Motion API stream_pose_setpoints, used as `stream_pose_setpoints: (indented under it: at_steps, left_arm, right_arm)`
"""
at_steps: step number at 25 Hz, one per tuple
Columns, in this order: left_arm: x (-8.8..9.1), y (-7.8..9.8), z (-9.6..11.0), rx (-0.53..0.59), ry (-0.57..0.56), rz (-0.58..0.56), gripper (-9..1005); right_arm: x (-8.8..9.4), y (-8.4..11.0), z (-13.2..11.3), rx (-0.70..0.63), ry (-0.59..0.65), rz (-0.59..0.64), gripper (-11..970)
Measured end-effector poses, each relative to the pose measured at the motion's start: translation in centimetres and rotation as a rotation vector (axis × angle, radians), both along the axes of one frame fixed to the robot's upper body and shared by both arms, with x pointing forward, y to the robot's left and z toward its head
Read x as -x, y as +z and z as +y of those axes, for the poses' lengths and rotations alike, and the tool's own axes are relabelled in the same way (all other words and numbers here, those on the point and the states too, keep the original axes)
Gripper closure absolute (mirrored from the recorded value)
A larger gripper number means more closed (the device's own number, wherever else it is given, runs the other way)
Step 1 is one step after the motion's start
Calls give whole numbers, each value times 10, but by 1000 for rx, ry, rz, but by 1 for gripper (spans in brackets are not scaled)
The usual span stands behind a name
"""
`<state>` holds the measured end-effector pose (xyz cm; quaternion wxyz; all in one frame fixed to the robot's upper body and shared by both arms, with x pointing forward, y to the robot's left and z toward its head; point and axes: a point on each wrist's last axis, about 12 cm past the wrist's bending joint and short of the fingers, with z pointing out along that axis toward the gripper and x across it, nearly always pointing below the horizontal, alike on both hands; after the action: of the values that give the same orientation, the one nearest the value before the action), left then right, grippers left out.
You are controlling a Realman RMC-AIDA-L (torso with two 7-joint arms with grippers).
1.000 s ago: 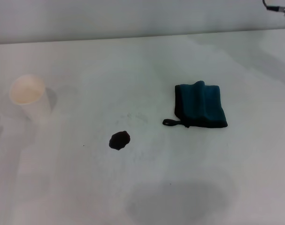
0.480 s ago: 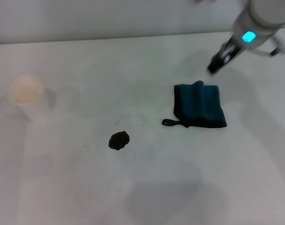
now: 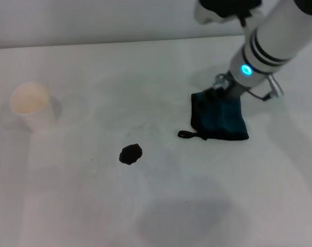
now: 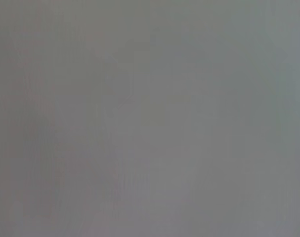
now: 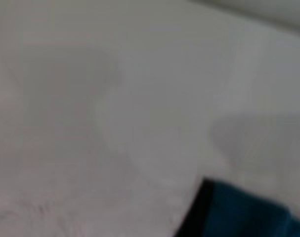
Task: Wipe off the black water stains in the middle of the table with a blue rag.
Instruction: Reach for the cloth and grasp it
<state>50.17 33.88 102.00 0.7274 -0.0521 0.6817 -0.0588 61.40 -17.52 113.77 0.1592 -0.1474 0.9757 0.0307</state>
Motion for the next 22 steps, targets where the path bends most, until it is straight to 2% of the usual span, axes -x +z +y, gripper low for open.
stream_pose_setpoints:
  at_steps: [3,9,22]
  left_arm:
    - [0,-1,-2,0,-6,6,121]
    - [-1,-2,-5,8,-11,10,121]
    - [-3,-1,-6,18,-14,9,120]
  right_arm:
    - [4,-16,-17,-15,-59,23,181]
    - [2,-25,-28,-29,-94,-8,209]
    - [-1,-30,-25,-41,-94,-18,302]
